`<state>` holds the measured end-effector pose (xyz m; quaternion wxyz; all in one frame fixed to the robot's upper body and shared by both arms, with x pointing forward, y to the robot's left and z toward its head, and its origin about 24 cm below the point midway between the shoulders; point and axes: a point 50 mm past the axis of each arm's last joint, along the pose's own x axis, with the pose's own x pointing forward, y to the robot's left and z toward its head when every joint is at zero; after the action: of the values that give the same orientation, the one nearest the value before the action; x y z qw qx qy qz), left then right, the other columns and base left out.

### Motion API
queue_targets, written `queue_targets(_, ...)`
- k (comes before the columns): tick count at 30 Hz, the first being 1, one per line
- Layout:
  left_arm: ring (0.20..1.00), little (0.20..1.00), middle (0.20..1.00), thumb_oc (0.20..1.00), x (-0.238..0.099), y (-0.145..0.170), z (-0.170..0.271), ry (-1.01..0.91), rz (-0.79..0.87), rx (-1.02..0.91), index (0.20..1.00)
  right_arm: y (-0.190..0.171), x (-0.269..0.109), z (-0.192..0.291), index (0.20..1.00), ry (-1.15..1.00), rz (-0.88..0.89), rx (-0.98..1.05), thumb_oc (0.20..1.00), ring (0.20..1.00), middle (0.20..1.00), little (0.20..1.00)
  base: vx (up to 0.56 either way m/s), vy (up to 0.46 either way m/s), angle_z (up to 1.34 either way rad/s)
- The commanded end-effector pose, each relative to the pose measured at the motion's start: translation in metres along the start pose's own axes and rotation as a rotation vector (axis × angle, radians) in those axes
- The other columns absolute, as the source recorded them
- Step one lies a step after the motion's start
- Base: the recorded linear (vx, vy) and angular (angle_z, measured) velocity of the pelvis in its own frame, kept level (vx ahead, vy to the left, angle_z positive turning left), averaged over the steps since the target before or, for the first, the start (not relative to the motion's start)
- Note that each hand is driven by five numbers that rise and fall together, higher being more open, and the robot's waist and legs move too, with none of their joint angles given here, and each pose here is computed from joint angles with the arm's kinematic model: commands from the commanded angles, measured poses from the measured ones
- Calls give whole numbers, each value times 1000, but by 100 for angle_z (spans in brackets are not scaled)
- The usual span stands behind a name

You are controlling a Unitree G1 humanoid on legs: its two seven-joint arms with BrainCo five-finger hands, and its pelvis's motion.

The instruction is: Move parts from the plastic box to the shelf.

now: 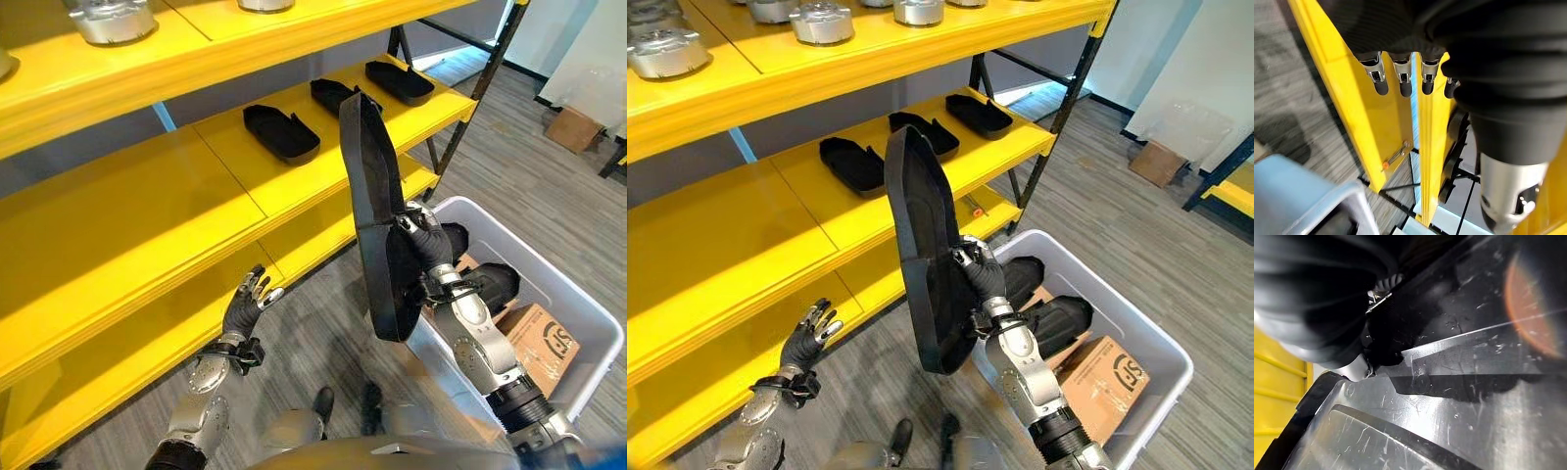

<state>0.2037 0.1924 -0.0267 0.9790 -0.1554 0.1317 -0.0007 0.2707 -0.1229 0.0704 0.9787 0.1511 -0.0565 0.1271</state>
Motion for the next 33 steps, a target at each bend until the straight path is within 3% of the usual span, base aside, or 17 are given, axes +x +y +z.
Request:
queue_targets(1, 1000, 1000, 1000, 1000, 1, -8, 31, -154, -57, 32, 1000, 15, 17, 41, 200, -207, 83, 38, 200, 200, 200, 200, 70, -68, -19)
queue_targets(17, 1000, 1000, 1000, 1000, -2, -8, 23, -136, -34, -40, 1000, -9, 5, 29, 200, -140, 11, -12, 200, 200, 200, 200, 64, -70, 26)
queue_targets(33, 1000, 1000, 1000, 1000, 2, 0, 26, -128, -16, -21, 1000, -15, -3, -7, 200, 15, -49, -54, 200, 200, 200, 200, 122, 200, 27)
